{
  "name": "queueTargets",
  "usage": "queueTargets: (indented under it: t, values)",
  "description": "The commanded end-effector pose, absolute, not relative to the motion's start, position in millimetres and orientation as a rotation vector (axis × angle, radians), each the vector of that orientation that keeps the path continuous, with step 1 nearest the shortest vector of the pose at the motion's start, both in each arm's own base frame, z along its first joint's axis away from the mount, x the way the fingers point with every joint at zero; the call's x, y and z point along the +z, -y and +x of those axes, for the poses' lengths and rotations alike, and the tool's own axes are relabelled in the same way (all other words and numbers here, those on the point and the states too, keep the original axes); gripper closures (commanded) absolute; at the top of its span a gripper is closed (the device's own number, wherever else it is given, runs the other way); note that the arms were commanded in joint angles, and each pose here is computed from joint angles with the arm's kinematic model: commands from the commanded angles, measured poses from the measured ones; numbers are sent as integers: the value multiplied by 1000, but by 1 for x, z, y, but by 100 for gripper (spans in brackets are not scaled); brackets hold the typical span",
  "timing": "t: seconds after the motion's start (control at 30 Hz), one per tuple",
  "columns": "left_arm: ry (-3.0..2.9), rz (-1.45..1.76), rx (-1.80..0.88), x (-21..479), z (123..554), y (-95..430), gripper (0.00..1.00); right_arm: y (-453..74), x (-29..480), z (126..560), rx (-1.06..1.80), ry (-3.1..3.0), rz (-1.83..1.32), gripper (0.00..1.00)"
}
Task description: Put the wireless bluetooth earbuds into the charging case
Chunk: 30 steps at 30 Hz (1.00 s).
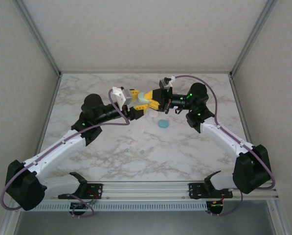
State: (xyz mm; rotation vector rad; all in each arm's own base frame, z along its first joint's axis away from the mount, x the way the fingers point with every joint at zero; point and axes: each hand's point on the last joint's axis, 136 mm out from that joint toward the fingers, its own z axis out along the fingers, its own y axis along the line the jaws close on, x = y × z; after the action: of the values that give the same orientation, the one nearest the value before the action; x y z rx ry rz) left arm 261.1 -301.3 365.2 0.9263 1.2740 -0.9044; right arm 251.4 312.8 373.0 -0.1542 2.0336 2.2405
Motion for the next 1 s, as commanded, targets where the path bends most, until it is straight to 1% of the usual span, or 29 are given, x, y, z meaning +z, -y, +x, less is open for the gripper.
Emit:
queueTargets:
  t: [0.0,0.2,0.37,0.47,0.5,0.57,0.6,0.7,0.77,0.8,0.97]
  values:
    - [-1250,900,-906,372,264,299,46,-314,372,246,2242,-2030,-190,85]
    - [-1264,928,-917,369,263,303,52,-315,372,246,2240,-2034,-197,85]
    - [-1276,955,-906,366,262,304,63,-315,373,245,2233,-2042,-199,83]
    - [-1285,962,-904,364,262,305,71,-315,367,246,2193,-2076,-191,79]
    - [-1289,965,-904,363,262,305,73,-315,366,246,2172,-2085,-191,76]
    - [-1302,965,-905,359,263,305,74,-314,362,246,2117,-2112,-199,71]
    - [-1309,963,-906,356,263,305,75,-313,362,245,2077,-2123,-224,67]
    - [-1328,949,-911,348,265,304,76,-307,354,248,1889,-2191,-267,51]
    - [-1338,935,-918,345,266,304,77,-301,352,252,1754,-2220,-286,45]
    - [-1342,931,-922,343,266,304,76,-298,351,254,1678,-2227,-308,42]
    - [-1363,890,-915,336,269,300,76,-280,357,262,1421,-2189,-351,37]
